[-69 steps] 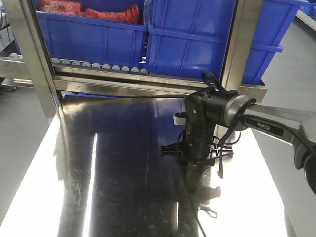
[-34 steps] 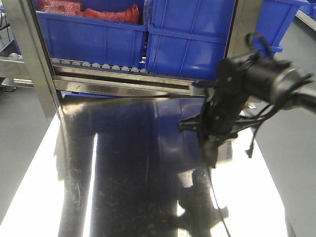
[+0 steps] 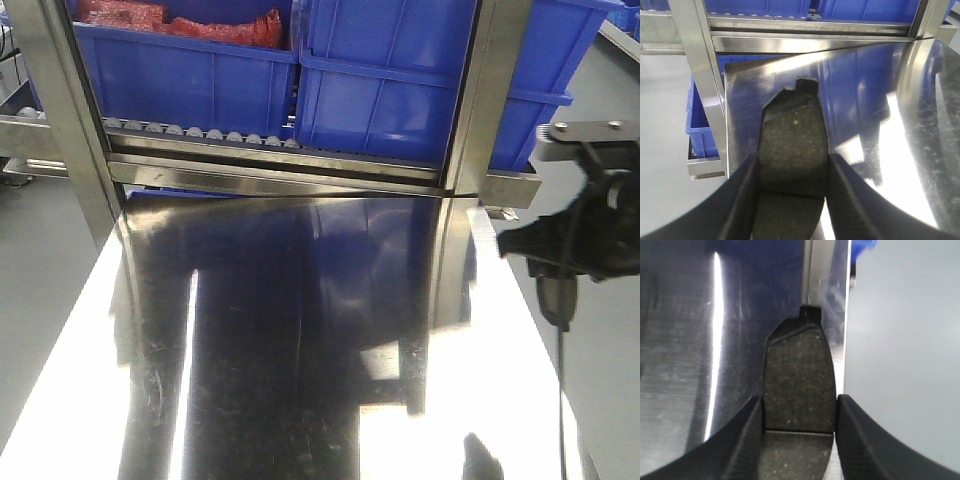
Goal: Move and align brake pads A on conveyor
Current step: 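Raise the right gripper's pad away from the table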
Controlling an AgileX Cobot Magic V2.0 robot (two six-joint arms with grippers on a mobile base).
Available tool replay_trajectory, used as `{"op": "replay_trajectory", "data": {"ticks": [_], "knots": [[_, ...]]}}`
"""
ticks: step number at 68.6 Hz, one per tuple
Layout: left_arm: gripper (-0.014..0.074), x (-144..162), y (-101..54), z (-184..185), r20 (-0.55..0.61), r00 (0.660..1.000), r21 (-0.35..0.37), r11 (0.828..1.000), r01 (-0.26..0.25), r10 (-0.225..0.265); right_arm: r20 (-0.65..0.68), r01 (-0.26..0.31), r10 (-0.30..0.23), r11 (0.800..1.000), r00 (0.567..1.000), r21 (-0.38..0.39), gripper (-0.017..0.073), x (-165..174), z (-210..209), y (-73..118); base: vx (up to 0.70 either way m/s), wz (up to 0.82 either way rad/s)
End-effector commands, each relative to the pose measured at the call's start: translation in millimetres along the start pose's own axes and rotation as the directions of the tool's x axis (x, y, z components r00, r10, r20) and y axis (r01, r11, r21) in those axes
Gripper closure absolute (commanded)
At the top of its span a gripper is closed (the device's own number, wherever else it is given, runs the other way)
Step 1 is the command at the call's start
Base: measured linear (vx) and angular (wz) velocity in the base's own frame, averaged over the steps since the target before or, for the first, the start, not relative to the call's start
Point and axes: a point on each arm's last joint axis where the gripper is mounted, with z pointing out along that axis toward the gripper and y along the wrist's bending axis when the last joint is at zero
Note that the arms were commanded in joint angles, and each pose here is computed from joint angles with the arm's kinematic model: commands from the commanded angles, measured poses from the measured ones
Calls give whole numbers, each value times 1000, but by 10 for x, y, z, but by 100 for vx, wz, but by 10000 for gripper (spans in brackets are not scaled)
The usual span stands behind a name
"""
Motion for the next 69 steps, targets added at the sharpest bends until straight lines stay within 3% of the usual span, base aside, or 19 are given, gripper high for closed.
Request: {"op": "replay_trajectory", "data": {"ticks": [1, 25, 37, 55, 69], "knots": [[600, -156, -24, -37, 104, 995, 26, 1000, -6, 3, 229, 15, -12, 1000, 973, -13, 564, 68, -379, -55, 0, 0], [600, -156, -24, -37, 104, 995, 26, 1000, -6, 3, 522, 16, 19, 998, 853, -63, 564, 921, -877, -143, 0, 0], [600, -156, -24, -37, 104, 995, 26, 1000, -6, 3, 611, 45, 10, 996, 791, -75, 564, 1342, -965, -169, 0, 0], [600, -156, -24, -37, 104, 995, 26, 1000, -6, 3, 668, 70, -13, 996, 744, -59, 564, 1610, -940, -190, 0, 0], [600, -156, -24, -37, 104, 995, 26, 1000, -6, 3, 668, 63, 2, 995, 744, -74, 564, 1619, -939, -184, 0, 0]]}}
